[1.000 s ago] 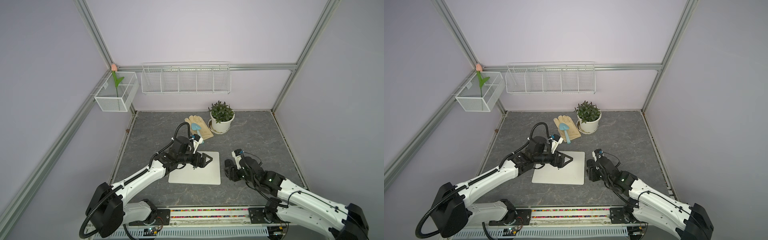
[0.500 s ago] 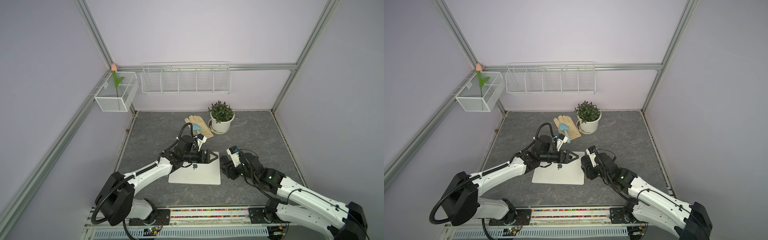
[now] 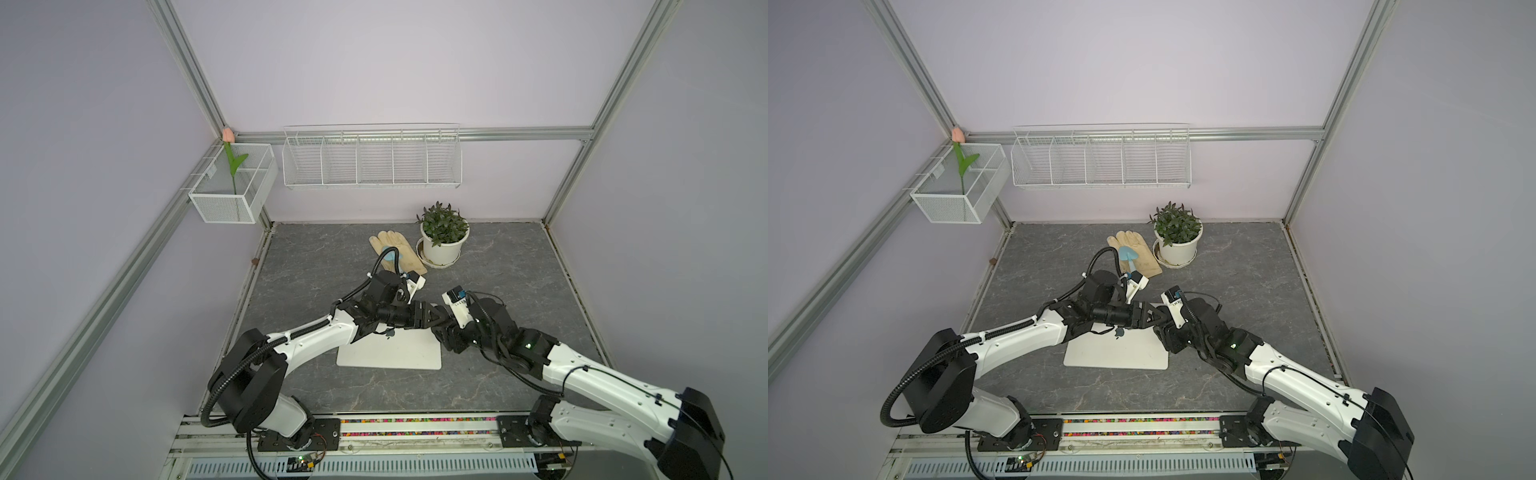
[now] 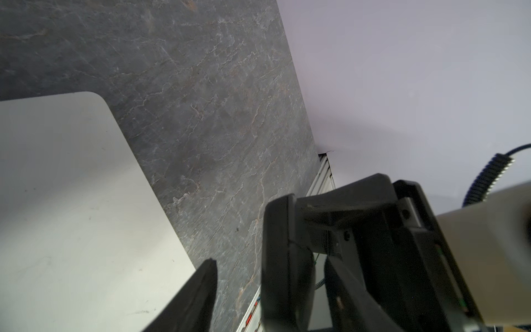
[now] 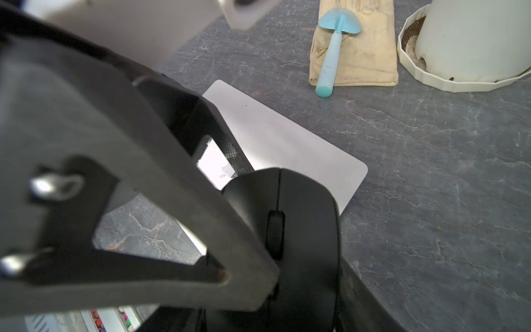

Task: Insert the wireless mouse receiver into the laptop
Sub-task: Pick up the mouse from the center of the board.

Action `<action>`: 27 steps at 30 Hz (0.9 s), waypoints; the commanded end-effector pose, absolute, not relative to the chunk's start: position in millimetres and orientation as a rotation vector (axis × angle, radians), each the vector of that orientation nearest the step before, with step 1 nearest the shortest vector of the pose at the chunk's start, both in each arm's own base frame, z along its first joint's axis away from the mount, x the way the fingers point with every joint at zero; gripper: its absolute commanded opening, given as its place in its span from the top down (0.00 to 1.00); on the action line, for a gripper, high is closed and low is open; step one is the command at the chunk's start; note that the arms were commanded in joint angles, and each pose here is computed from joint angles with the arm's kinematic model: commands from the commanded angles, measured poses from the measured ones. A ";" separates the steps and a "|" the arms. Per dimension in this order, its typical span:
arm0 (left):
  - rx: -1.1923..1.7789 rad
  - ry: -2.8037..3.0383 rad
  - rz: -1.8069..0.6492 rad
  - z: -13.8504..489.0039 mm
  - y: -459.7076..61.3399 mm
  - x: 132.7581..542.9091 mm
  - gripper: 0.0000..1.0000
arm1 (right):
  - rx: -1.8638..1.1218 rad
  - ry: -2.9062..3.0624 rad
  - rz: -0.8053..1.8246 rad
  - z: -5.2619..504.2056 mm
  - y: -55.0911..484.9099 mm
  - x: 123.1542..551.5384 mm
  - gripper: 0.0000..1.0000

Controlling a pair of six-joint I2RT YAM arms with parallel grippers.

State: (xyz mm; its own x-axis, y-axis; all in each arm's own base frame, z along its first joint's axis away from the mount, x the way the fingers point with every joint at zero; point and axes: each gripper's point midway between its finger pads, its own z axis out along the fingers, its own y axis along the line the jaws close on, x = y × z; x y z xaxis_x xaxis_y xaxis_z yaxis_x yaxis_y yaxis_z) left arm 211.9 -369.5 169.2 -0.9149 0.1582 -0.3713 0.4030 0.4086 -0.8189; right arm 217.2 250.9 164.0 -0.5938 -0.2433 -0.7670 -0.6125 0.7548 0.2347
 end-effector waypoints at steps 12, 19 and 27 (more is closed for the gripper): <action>0.538 2.411 -1.609 174.7 -386.8 209.5 0.82 | -0.665 2.106 0.665 184.0 268.2 226.9 0.43; 0.508 2.424 -1.586 172.8 -388.6 215.6 1.00 | -0.655 2.103 0.592 183.4 260.7 232.9 0.17; 0.248 2.538 -1.255 169.1 -361.6 259.8 1.00 | -0.795 2.040 0.471 183.5 246.5 227.0 0.00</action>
State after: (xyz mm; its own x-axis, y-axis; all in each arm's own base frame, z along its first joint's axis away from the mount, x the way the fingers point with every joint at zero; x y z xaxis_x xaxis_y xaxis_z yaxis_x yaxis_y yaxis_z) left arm 234.0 -378.7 169.7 -0.9323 0.1166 -0.3425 0.3549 0.4791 -0.8028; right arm 226.0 249.7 168.8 -0.5042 -0.3218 -0.8014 -0.6556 0.7466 0.1127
